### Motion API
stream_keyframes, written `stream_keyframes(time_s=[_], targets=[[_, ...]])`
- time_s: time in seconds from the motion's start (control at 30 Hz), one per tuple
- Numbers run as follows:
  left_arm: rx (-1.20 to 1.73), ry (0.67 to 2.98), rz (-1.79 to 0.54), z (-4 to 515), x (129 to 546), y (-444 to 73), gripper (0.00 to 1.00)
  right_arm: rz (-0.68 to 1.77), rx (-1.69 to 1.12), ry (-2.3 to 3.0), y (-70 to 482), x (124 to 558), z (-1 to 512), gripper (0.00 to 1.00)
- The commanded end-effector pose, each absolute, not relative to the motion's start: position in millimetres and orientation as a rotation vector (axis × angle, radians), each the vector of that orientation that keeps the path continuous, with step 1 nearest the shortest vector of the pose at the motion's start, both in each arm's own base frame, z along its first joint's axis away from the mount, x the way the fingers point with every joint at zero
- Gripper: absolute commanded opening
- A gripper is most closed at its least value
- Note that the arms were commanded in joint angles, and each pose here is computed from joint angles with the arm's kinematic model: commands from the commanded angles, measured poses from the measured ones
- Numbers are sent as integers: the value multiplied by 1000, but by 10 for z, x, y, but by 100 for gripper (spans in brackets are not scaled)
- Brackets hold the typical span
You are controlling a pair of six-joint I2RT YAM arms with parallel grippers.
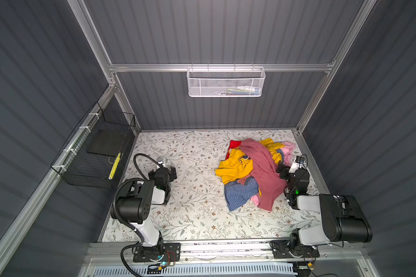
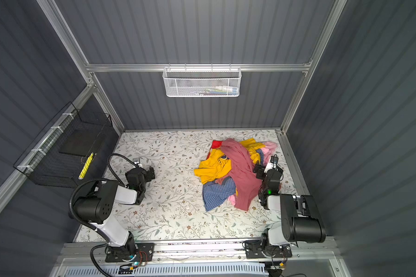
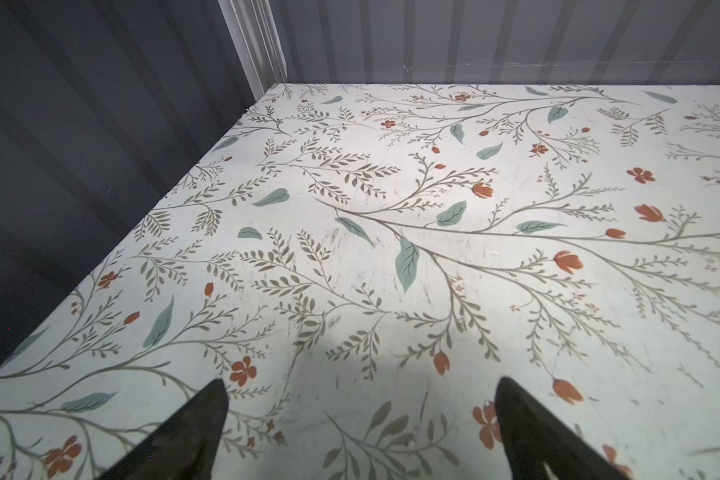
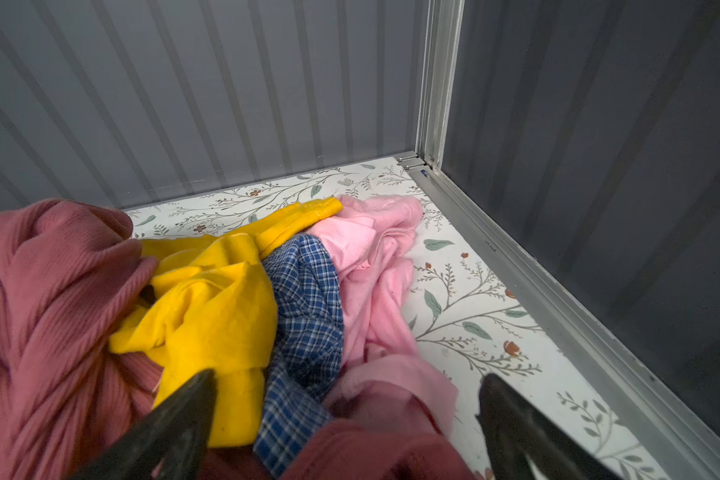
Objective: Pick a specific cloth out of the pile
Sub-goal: 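Move the right gripper over the clothes pile toward the pink shirt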
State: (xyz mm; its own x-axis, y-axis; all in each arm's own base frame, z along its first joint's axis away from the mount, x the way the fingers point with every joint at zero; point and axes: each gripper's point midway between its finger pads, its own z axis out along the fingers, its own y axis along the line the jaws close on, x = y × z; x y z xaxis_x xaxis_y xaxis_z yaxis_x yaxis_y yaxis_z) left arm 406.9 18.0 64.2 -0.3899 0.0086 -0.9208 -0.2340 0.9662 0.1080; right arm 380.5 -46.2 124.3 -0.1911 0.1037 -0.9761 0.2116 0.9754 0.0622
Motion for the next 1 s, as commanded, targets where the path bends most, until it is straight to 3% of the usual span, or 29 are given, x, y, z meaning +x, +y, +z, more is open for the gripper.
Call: stream_keyframes(time_s=[0.0, 0.77, 0.97], targets=[[-143, 1939, 259, 697, 4114, 150, 100, -87, 227, 1774, -434, 3792, 1216, 99], [-140, 1929, 268, 750, 4123, 161, 100, -95, 272, 1736, -511, 3680, 1386, 99], [-293, 2160, 250, 1145, 4138, 194, 100, 54, 342, 1847, -459, 3510, 1768, 99]])
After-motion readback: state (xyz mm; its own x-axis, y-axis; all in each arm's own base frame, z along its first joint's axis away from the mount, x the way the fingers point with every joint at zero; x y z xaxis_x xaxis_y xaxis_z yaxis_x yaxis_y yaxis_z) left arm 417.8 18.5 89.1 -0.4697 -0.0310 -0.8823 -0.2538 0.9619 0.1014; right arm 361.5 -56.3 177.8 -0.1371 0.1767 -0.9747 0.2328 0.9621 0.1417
